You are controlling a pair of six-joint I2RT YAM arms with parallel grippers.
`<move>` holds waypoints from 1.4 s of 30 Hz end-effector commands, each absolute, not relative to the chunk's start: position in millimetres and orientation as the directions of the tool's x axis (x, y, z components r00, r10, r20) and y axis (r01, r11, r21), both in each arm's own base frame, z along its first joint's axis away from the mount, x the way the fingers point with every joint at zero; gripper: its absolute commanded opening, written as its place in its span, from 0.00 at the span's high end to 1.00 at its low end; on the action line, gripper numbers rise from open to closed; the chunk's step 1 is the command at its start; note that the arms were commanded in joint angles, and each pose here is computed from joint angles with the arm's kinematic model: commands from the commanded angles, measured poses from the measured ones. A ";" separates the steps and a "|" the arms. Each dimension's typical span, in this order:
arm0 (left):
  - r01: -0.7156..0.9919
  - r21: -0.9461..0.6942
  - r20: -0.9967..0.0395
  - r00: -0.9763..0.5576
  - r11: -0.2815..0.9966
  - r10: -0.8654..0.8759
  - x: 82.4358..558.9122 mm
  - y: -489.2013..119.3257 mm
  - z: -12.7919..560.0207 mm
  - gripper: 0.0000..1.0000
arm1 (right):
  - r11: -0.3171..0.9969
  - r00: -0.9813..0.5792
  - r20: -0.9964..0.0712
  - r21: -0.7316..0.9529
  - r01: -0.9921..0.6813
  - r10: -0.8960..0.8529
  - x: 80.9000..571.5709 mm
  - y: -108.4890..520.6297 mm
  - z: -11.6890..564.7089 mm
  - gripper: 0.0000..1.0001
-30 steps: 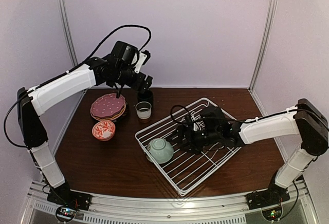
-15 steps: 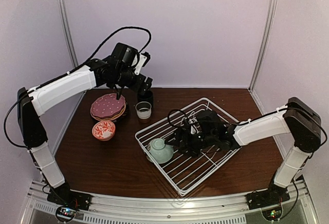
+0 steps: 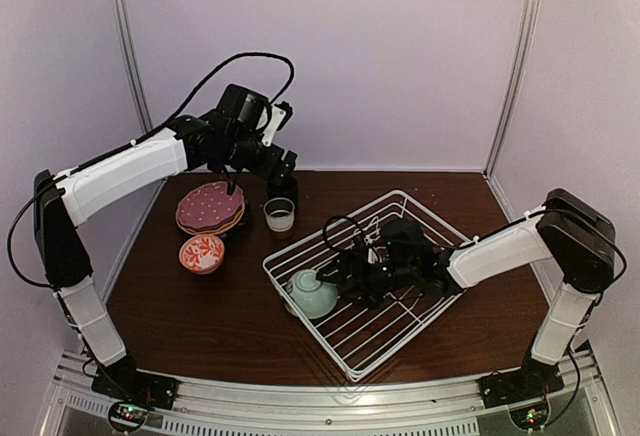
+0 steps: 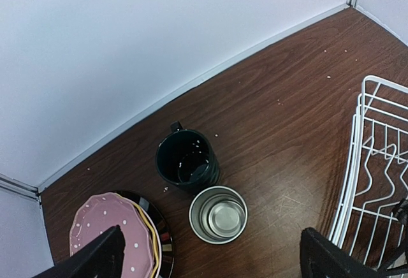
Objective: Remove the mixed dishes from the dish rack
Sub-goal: Grab the bowl from the dish rack.
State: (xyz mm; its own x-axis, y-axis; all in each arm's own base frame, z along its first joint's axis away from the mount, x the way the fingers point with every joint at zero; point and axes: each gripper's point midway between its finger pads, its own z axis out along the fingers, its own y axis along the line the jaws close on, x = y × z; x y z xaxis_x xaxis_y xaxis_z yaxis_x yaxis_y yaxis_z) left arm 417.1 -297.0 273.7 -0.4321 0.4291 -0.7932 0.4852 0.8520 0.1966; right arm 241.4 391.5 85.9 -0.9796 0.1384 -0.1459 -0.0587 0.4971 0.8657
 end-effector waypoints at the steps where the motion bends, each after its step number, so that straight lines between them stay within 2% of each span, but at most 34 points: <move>1: 0.470 0.181 -0.825 -0.405 0.864 0.394 415.4 -296.9 288.5 0.03 | 0.537 -0.979 -0.141 0.843 -0.042 0.145 241.4 388.4 75.5 0.00; 14: 0.468 0.183 -0.824 -0.406 0.865 0.395 415.4 -296.2 285.2 0.02 | 0.620 -0.984 -0.112 0.785 -0.001 0.139 245.6 387.4 62.3 0.00; 22: 0.468 0.185 -0.821 -0.409 0.864 0.398 415.3 -295.9 281.9 0.03 | 0.631 -0.975 -0.180 0.773 -0.061 0.127 254.5 389.9 69.1 0.00; 28: 0.470 0.184 -0.821 -0.409 0.863 0.398 414.4 -295.7 281.9 0.03 | 0.610 -0.972 -0.212 0.785 -0.110 0.098 259.2 398.3 71.8 0.00; 34: 0.473 0.182 -0.822 -0.407 0.862 0.397 415.0 -297.0 280.7 0.03 | 0.571 -0.979 -0.198 0.810 -0.134 0.052 256.2 404.5 71.8 0.00; 42: 0.482 0.177 -0.823 -0.405 0.858 0.398 415.4 -299.6 279.2 0.02 | 0.468 -0.981 -0.192 0.870 -0.157 0.029 249.2 412.9 94.2 0.00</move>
